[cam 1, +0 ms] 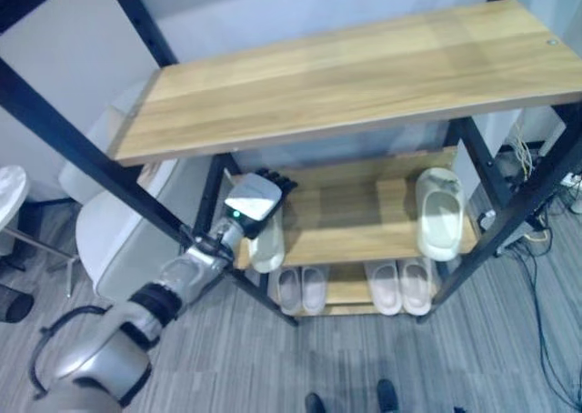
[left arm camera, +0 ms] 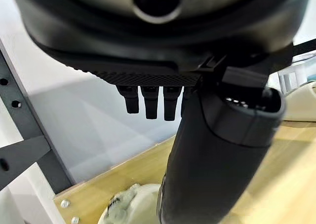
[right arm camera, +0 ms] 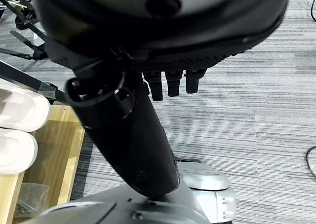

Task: Arrange the slippers neatly on the shoe rack.

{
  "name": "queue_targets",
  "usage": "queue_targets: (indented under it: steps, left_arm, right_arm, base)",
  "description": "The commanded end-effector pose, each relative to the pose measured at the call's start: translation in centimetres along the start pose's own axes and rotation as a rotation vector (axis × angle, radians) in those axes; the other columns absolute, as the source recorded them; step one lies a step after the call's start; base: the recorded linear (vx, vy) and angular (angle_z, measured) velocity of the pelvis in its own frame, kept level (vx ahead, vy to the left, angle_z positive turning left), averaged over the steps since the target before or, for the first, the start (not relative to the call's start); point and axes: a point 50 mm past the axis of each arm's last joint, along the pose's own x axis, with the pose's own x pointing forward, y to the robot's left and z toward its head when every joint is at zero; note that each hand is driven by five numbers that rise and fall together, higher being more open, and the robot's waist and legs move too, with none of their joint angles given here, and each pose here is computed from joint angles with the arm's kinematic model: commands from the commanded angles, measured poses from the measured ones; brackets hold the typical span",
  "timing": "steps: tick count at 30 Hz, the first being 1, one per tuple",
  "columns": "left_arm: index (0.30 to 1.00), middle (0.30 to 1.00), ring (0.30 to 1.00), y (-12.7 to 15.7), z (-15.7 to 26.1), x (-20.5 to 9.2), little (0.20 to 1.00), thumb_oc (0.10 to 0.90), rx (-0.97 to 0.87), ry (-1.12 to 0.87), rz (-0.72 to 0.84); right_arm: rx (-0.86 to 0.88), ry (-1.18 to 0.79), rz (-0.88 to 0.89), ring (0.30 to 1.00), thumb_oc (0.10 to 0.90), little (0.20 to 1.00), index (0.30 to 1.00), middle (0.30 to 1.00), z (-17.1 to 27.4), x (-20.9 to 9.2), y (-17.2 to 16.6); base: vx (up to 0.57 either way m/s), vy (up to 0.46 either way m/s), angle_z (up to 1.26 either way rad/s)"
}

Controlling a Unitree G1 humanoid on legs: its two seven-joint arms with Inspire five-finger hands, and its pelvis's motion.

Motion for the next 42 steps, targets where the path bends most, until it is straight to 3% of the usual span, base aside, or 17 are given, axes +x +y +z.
queue_targets:
  steps: [1, 21, 22, 23, 24, 28, 42]
  left_arm:
    - [0.900, 0.900, 0.900, 7.5, -4.4, 3.8, 0.900, 0.800, 0.122, 0.137, 0.246]
    - [0.900, 0.900, 0.900, 8.4, -6.0, 4.7, 0.900, 0.800, 0.166, 0.231, 0.205]
    - [0.787, 0.787, 0.787, 8.4, -6.2, 4.7, 0.787, 0.725, 0.171, 0.243, 0.200]
    - [0.505, 0.505, 0.505, 8.4, -6.3, 4.8, 0.505, 0.536, 0.172, 0.250, 0.196]
    - [0.300, 0.300, 0.300, 8.3, -6.4, 4.8, 0.300, 0.400, 0.169, 0.265, 0.179]
    - [0.300, 0.300, 0.300, 7.3, -5.9, 5.5, 0.300, 0.400, 0.114, 0.298, 0.117]
    - [0.300, 0.300, 0.300, 10.8, 2.3, 9.6, 0.300, 0.400, 0.031, 0.015, 0.320]
  right_arm:
    - [0.034, -0.064, 0.023, 0.900, 0.800, 0.900, 0.900, 0.900, 1.8, 0.1, 1.0]
    - [0.042, -0.104, 0.020, 0.900, 0.800, 0.900, 0.900, 0.900, 3.3, 0.4, 1.0]
    - [0.039, -0.110, 0.022, 0.900, 0.800, 0.900, 0.900, 0.900, 3.5, 0.4, 1.0]
    - [0.039, -0.113, 0.020, 0.900, 0.800, 0.900, 0.900, 0.900, 3.6, 0.5, 1.0]
    - [0.039, -0.121, 0.018, 0.900, 0.800, 0.900, 0.900, 0.900, 3.9, 0.6, 1.0]
    - [0.036, -0.140, 0.016, 0.900, 0.800, 0.900, 0.900, 0.900, 4.7, 0.7, 0.8]
    - [0.039, -0.182, -0.055, 0.900, 0.800, 0.900, 0.900, 0.900, 6.9, 1.4, -0.4]
  base:
    - [0.00, 0.000, 0.00]
    - [-0.01, 0.003, -0.02]
    - [0.00, 0.000, 0.00]
    - [0.00, 0.000, 0.00]
    - [0.00, 0.000, 0.00]
    - [0.00, 0.000, 0.00]
    - [-0.01, 0.001, -0.02]
